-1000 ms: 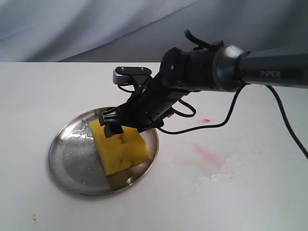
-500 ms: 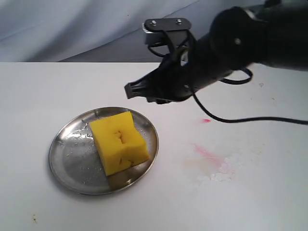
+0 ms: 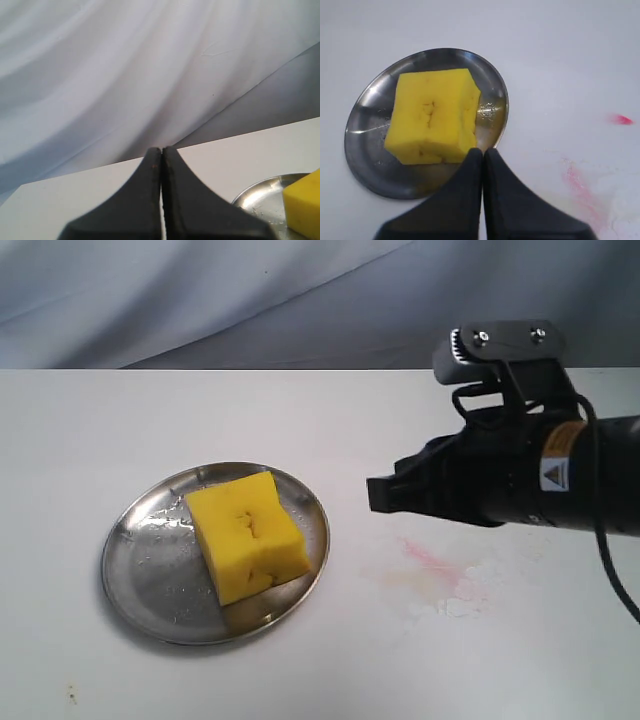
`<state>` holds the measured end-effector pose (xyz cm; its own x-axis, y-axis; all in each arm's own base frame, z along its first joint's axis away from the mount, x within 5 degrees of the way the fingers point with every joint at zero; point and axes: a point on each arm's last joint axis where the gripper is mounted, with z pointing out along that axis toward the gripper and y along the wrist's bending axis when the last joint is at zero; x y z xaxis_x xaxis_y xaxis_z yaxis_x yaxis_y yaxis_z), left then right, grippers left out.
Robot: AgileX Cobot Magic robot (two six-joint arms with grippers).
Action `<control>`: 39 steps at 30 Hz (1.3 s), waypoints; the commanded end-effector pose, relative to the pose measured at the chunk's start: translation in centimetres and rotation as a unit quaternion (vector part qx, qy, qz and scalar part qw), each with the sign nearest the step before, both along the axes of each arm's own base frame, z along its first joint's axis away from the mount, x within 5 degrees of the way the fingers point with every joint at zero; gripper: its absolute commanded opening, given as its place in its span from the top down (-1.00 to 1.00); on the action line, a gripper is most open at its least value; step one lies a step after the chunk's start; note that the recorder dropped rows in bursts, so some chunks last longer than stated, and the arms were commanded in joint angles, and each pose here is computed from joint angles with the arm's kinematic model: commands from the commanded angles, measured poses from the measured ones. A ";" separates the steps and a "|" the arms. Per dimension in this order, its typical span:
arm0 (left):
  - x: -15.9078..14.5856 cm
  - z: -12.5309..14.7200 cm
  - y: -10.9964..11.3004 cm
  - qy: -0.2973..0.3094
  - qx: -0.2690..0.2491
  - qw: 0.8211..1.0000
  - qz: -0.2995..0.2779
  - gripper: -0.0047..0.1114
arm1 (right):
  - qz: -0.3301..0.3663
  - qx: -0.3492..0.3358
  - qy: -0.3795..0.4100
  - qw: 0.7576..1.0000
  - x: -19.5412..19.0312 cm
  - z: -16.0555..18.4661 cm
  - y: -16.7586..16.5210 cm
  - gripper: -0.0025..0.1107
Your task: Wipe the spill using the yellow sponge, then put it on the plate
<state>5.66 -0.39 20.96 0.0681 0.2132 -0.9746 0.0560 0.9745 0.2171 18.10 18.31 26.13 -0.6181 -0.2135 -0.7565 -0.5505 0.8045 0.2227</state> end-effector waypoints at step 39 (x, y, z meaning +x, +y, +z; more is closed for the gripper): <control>0.0 0.2 0.0 -0.005 -0.009 1.000 0.000 0.92 | -0.240 0.005 -0.344 0.908 -12.5 -5.8 -17.5 0.96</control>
